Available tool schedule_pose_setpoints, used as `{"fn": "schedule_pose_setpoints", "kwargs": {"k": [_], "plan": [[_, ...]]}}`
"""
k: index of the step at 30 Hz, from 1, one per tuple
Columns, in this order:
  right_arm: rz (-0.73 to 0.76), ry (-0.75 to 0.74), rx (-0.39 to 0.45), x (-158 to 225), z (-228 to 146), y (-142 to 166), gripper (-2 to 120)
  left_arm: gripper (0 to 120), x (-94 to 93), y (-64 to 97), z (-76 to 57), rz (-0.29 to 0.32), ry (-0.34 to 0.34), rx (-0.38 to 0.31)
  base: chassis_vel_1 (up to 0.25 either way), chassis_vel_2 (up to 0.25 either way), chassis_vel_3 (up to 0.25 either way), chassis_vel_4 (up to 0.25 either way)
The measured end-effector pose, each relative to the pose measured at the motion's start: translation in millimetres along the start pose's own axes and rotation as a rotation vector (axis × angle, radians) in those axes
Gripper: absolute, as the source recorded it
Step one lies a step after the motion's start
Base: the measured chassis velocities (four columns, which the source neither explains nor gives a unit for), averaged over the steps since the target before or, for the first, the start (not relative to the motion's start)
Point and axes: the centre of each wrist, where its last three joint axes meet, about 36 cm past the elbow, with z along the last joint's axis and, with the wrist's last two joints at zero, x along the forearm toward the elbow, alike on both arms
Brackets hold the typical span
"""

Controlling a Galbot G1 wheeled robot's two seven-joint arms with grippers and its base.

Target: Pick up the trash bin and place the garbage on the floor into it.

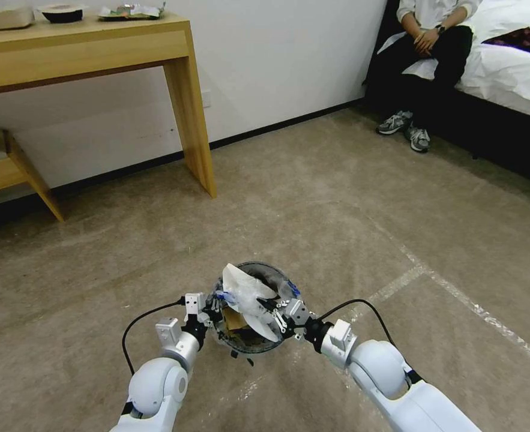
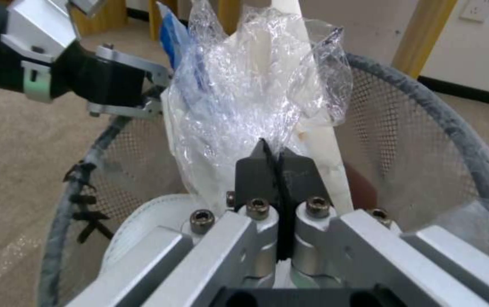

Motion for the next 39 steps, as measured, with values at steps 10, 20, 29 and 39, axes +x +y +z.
{"fn": "schedule_pose_setpoints", "kwargs": {"k": [10,20,29,39], "plan": [[0.010,0.000,-0.008,-9,7,-1,0,1,0.1,-3.5,-0.7,0.011,0.001,0.000,0.000,0.000,0.000,0.000],[0.018,0.019,-0.011,-8,16,-3,0,1,-0.9,-6.1,-4.2,0.018,-0.006,0.006,0.000,0.000,0.000,0.000],[0.036,0.061,-0.021,-9,27,-4,0,1,0.8,-8.3,-8.6,0.026,-0.016,0.008,0.000,0.000,0.000,0.000],[0.050,0.095,-0.045,-13,33,-1,0,1,2.3,-11.1,-9.9,0.030,-0.020,0.012,0.000,0.000,0.000,0.000]]}}
